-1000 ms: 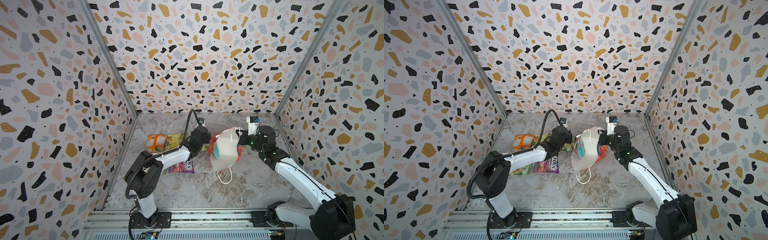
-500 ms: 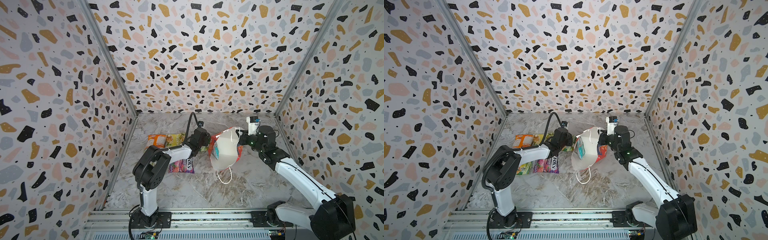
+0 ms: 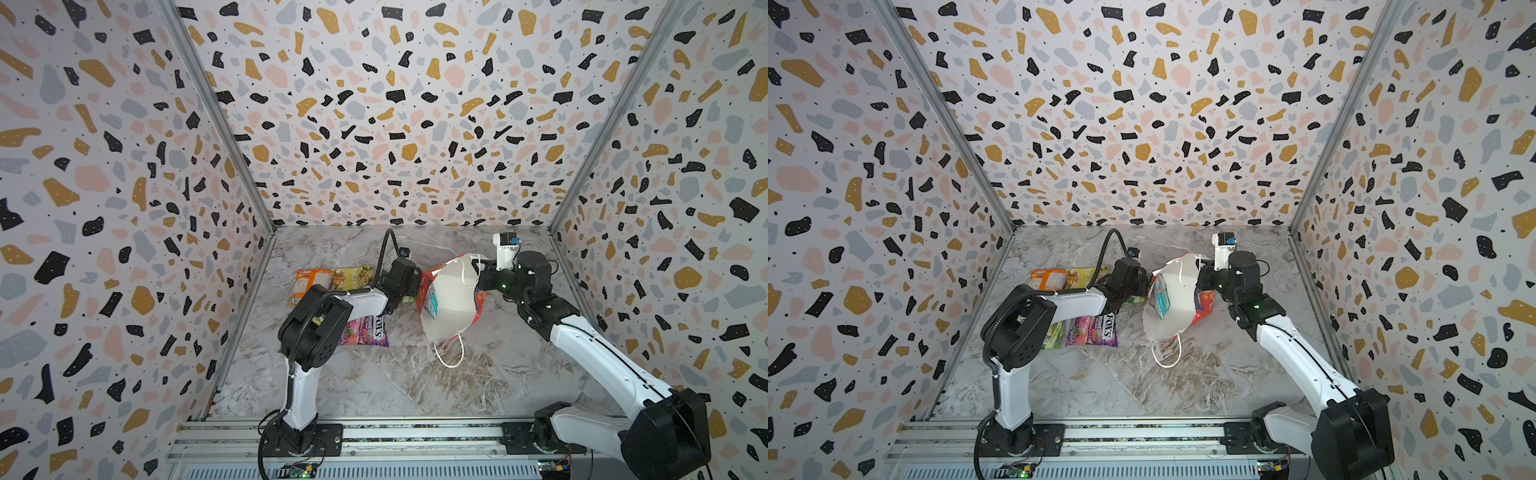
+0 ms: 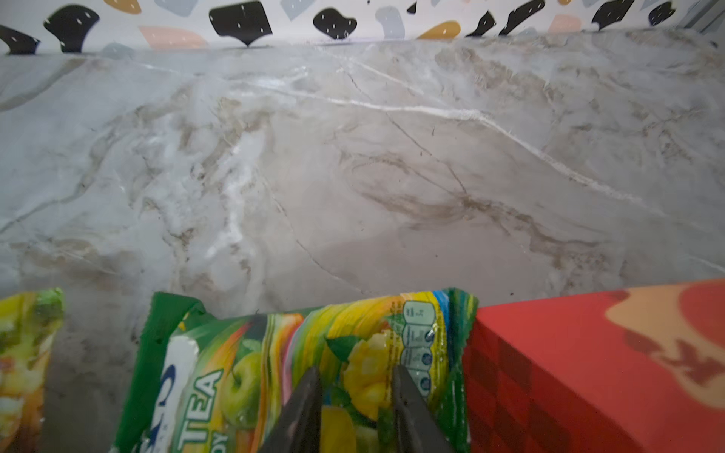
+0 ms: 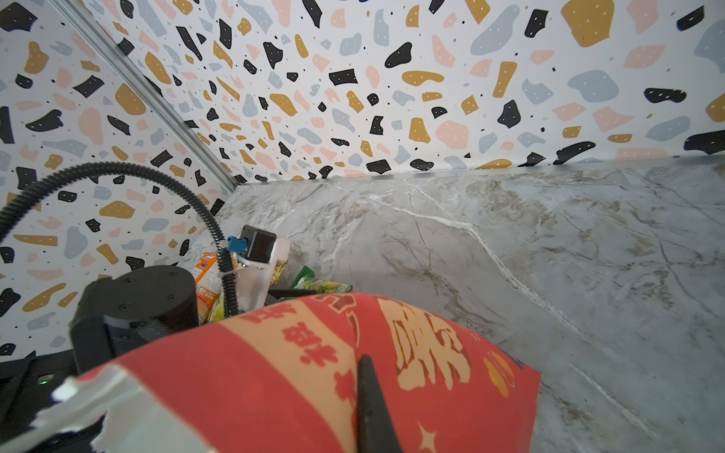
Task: Take the snacks out of the paper bag
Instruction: 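Lower the green packet onto the table beside the yellow packet and open the left gripper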
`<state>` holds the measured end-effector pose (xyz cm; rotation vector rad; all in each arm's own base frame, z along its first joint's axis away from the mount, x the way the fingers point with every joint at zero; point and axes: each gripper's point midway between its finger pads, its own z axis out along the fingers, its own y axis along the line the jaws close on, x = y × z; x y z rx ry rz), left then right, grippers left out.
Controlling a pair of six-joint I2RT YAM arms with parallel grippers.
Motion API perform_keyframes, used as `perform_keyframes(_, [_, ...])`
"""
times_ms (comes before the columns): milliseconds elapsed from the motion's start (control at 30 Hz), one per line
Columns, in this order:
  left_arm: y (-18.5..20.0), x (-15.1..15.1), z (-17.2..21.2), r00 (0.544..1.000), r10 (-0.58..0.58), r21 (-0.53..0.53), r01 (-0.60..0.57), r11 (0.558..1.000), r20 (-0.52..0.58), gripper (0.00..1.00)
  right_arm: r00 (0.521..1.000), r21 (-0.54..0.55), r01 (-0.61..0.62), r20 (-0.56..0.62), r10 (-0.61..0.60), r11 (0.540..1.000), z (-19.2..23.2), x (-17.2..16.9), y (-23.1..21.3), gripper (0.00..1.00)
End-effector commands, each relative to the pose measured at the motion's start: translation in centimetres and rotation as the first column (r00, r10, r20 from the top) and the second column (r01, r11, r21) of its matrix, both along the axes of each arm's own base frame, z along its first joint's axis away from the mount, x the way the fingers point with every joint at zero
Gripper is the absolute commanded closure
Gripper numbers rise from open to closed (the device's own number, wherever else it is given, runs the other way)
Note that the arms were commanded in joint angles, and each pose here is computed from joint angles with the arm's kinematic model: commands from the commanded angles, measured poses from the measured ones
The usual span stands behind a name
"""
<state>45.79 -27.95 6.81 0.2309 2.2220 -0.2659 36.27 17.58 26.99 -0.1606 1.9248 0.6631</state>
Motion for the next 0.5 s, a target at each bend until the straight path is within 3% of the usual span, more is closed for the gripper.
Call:
perform_keyframes(0, [0.3,0.5,-0.1,1.000,0.021,-0.012,-0.021,1.000,0.000,0.69,0.997,0.044,-0.008,0.077,0.005,0.999,3.1,0.0,0.1,1.00])
perform_keyframes(467, [3.8,2.9,-1.4,0.987,0.158,0.016,-0.158,0.987,-0.028,0.70,0.996,0.045,0.003,0.086,-0.007,0.999,3.5,-0.2,-0.2,1.00])
